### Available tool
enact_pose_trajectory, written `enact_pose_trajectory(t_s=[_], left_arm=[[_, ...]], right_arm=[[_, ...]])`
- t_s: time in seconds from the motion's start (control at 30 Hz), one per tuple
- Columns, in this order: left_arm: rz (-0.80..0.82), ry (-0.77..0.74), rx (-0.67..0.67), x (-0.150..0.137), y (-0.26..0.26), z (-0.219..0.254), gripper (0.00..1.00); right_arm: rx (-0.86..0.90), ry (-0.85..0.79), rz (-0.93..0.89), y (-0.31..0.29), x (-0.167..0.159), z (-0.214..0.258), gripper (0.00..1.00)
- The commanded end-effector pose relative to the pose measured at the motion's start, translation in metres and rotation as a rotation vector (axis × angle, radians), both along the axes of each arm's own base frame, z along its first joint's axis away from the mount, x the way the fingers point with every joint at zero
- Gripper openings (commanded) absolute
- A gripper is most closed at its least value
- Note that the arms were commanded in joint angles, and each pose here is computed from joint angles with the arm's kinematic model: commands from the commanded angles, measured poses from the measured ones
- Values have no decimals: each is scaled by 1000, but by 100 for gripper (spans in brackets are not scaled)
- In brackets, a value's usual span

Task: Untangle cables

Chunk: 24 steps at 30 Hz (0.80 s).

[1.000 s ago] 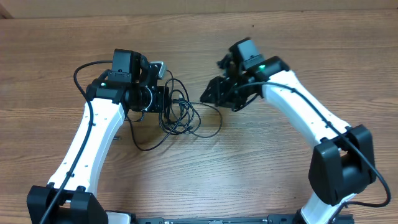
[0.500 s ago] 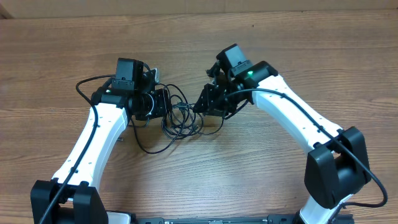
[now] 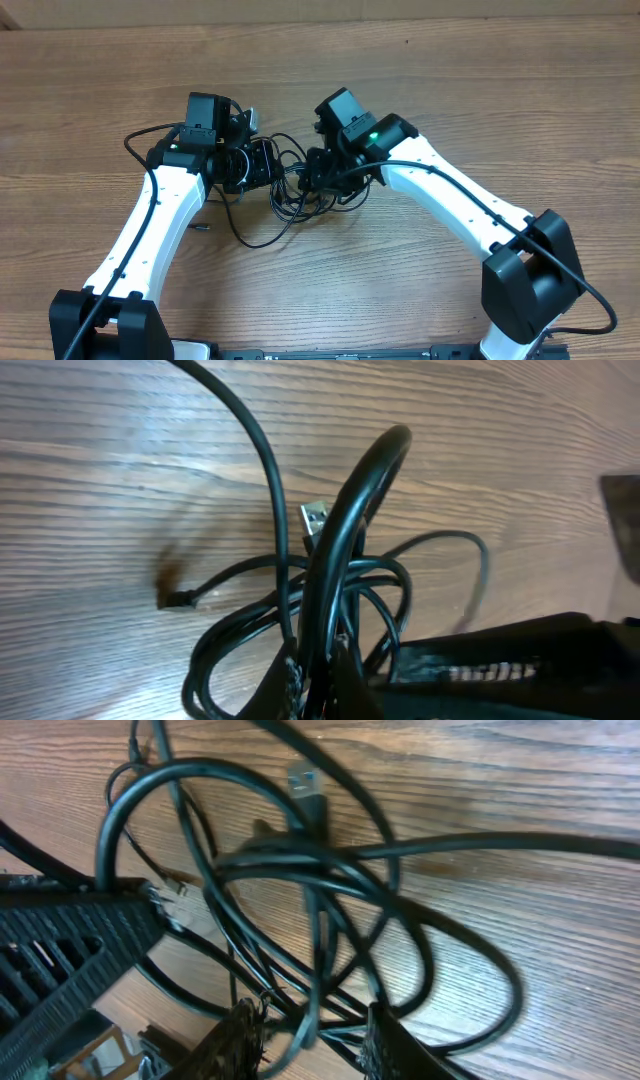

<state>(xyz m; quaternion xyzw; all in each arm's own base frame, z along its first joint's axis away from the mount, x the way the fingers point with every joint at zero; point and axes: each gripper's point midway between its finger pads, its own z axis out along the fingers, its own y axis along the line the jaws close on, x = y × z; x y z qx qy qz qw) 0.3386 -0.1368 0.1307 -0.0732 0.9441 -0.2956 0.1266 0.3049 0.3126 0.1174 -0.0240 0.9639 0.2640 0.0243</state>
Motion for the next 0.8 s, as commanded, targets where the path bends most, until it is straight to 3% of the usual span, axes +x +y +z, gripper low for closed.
enact_pose_trajectory(t_s=[0.0,0.77], left_arm=[[-21,21,-63,-5,-11,3,4],[-76,39,-180,-13,-28,16,4]], right_arm=[[-29,-25,-33,-1,2,0,33],[-82,-59,-49,-7,7,-4,22]])
